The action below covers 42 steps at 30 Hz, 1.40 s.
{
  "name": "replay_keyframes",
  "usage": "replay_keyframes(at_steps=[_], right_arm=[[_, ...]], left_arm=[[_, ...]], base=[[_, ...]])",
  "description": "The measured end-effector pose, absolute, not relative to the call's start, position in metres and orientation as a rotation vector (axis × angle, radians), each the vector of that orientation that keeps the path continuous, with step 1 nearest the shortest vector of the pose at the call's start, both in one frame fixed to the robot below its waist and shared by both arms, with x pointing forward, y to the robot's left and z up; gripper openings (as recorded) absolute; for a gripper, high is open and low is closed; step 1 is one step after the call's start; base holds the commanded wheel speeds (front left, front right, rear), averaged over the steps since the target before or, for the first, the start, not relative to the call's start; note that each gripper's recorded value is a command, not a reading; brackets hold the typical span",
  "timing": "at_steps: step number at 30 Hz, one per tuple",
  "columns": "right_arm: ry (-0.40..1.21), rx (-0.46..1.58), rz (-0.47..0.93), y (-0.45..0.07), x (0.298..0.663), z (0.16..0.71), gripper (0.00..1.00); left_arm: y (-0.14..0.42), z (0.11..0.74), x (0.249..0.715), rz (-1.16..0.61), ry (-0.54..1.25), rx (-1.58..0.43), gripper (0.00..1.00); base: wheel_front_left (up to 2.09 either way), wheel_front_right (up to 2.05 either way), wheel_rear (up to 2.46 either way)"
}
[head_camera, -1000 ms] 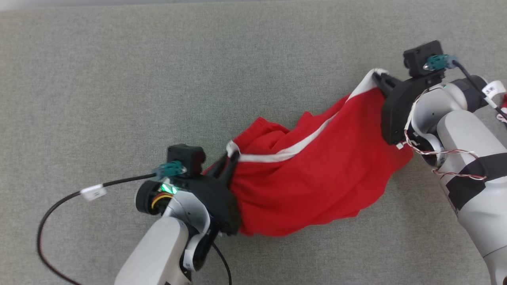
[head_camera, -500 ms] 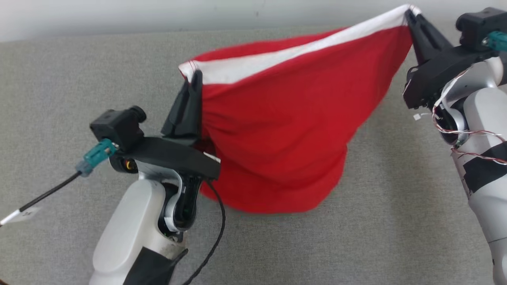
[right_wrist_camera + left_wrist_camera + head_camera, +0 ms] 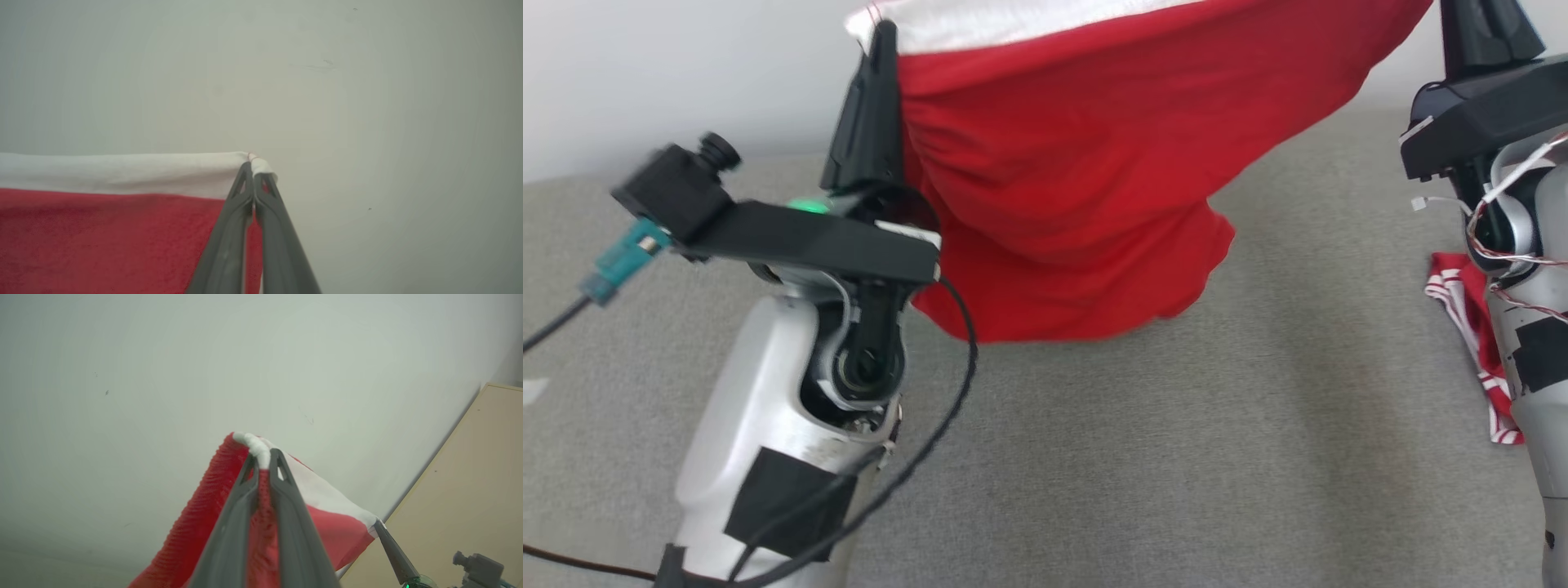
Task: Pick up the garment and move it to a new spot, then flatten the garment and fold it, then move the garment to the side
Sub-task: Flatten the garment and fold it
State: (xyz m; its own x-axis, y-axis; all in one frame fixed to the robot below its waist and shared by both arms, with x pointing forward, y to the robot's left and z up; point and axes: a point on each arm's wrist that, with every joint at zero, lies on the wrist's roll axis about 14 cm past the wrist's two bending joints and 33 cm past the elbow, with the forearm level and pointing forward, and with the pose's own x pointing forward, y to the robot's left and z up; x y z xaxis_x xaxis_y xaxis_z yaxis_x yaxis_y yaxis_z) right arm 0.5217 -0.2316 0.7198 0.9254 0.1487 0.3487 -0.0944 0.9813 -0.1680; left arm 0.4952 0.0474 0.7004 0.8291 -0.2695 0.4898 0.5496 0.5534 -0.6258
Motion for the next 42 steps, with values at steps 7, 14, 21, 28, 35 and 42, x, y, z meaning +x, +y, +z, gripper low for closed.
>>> replay_keyframes(at_steps=[7,14,21,28,35,42], right_arm=[[-0.37,-0.129,0.117,-0.24,0.494,0.737,0.0],[-0.244,-0.117,0.134,-0.242,0.492,0.704,0.0],[-0.226,-0.143,0.115,-0.248,0.514,0.689,0.0],[-0.339,-0.178,0.094,-0.247,0.539,0.707,0.0],[-0.469,-0.337,0.063,-0.247,0.556,0.741,0.0],[-0.4,-0.398,0.071,-0.244,0.569,0.7,0.0]], left_arm=[[0.047,0.738,0.49,-0.549,-0.35,-1.012,0.0],[0.035,0.717,0.506,-0.531,-0.234,-1.017,0.0],[0.04,0.706,0.542,-0.457,-0.237,-1.056,0.0],[0.049,0.707,0.574,-0.39,-0.314,-1.065,0.0],[0.072,0.73,0.593,-0.377,-0.452,-1.067,0.0],[0.069,0.683,0.605,-0.358,-0.387,-1.074,0.0]], base=[[0.0,0.0,0.0],[0.0,0.0,0.0],[0.0,0.0,0.0],[0.0,0.0,0.0],[0.0,0.0,0.0],[0.0,0.0,0.0]])
